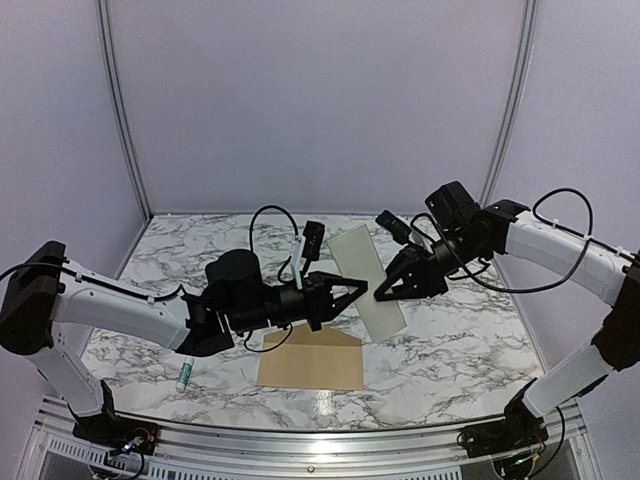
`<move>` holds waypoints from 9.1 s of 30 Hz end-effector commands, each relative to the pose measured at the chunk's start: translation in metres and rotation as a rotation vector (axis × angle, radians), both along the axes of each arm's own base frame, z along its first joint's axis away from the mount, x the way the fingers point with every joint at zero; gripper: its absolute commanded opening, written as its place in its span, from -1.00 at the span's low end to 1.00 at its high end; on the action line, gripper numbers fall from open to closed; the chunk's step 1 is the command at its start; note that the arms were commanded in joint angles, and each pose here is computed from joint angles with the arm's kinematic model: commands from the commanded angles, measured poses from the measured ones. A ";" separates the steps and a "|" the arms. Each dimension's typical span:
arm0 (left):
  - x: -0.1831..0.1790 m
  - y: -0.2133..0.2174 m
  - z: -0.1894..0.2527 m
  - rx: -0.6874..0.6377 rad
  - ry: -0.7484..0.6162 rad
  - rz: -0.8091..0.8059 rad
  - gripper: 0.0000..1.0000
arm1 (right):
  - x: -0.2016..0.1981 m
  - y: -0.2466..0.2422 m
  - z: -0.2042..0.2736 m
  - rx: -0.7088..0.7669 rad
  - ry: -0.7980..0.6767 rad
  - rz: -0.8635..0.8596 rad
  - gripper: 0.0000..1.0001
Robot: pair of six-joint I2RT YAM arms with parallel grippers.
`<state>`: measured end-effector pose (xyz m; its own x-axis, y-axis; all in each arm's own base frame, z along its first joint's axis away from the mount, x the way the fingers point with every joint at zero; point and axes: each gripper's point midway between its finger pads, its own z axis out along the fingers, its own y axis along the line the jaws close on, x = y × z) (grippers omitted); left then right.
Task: Place the letter into the envelope and seal it
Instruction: Pass from the left arm to the right, then pick up the envelope at the center of the board, then place the 1/4-folded letter in the envelope.
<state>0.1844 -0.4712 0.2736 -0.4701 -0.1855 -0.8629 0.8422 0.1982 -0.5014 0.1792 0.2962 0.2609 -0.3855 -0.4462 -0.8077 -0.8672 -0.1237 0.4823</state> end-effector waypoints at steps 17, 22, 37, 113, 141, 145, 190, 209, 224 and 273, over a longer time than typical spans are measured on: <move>0.038 0.081 -0.047 0.461 -0.053 0.116 0.22 | 0.041 -0.044 -0.039 -0.137 -0.173 -0.159 -1.00; 0.044 0.100 -0.076 0.708 -0.015 0.003 0.22 | 0.036 -0.060 -0.064 -0.183 -0.216 -0.181 -1.00; 0.070 0.102 -0.167 0.898 0.046 -0.205 0.23 | 0.021 -0.071 -0.079 -0.136 -0.215 -0.187 -1.00; 0.056 0.055 -0.114 0.737 -0.001 -0.409 -1.00 | 0.021 -0.040 0.005 -0.185 -0.561 -0.061 -1.00; 0.004 0.058 -0.065 0.786 -0.073 -0.436 -1.00 | -0.027 0.040 0.002 -0.266 -0.728 0.236 -1.00; -0.001 0.054 -0.063 0.789 -0.092 -0.449 -1.00 | -0.023 0.042 -0.003 -0.297 -0.728 0.238 -1.00; -0.012 0.032 -0.057 0.746 -0.108 -0.533 -1.00 | -0.025 0.047 -0.042 -0.439 -0.893 0.320 -1.00; -0.012 0.035 -0.057 0.756 -0.124 -0.533 -1.00 | -0.015 0.030 -0.054 -0.543 -0.961 0.323 -1.00; -0.010 0.038 -0.058 0.762 -0.118 -0.523 -1.00 | -0.010 0.027 -0.073 -0.606 -0.942 0.321 -1.00; -0.003 0.035 -0.065 0.759 -0.098 -0.513 -1.00 | 0.002 0.041 -0.070 -0.609 -0.892 0.183 -1.00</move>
